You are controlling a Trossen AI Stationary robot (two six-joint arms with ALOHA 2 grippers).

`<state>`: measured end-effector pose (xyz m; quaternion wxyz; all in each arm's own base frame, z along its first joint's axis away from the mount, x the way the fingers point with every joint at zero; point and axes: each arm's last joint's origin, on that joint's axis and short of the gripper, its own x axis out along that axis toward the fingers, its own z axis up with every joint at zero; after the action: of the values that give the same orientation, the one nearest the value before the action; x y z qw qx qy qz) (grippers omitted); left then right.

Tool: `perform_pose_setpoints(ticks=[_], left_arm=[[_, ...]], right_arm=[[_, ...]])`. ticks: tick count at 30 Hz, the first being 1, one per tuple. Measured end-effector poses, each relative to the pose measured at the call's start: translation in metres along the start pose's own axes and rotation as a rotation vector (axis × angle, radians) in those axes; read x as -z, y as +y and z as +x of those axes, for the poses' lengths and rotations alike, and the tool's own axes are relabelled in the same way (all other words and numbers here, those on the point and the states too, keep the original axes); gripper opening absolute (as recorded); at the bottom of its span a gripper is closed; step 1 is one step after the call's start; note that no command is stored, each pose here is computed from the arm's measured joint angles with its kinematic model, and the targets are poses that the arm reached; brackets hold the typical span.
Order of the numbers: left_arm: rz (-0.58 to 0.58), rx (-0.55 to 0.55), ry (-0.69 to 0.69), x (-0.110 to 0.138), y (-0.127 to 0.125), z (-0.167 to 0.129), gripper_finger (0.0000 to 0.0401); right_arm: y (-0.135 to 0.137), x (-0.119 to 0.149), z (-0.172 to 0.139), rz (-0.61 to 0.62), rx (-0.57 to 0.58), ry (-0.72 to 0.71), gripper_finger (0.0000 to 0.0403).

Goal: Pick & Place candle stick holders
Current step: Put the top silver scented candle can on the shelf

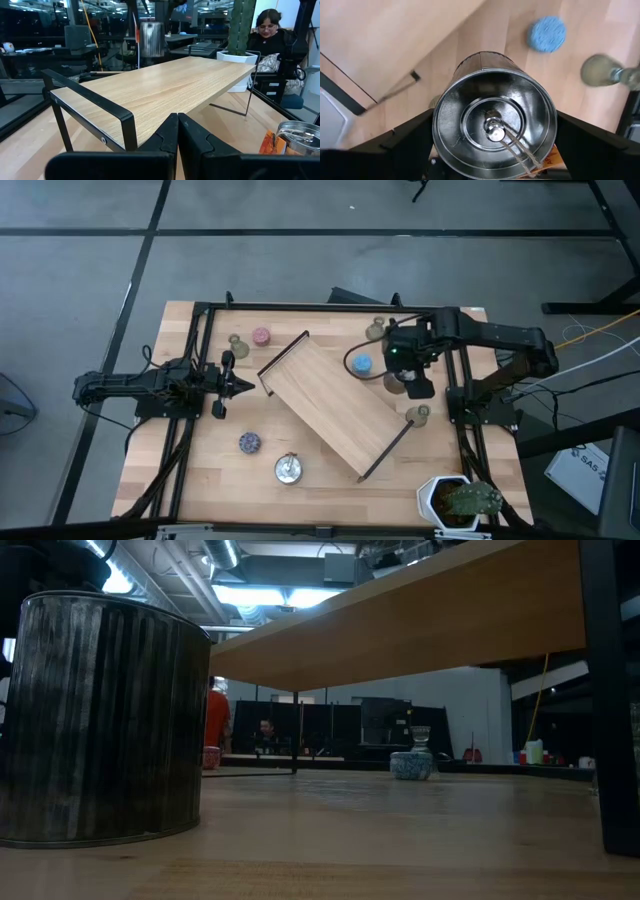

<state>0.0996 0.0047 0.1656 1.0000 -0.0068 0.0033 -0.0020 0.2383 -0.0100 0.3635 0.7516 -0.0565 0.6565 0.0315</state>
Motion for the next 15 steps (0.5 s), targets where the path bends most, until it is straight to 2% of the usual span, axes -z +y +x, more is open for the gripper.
perform_pose_setpoints(ticks=[7, 15], left_arm=[[0.0, 0.0, 0.0, 0.0, 0.0, 0.0, 0.0004], [0.0, 0.0, 0.001, 0.0, 0.0, 0.0, 0.0004]], right_arm=[[0.009, -0.015, -0.023, -0.029, -0.027, -0.103, 0.0366], [0.023, -0.03, -0.026, -0.078, -0.061, -0.123, 0.0366]])
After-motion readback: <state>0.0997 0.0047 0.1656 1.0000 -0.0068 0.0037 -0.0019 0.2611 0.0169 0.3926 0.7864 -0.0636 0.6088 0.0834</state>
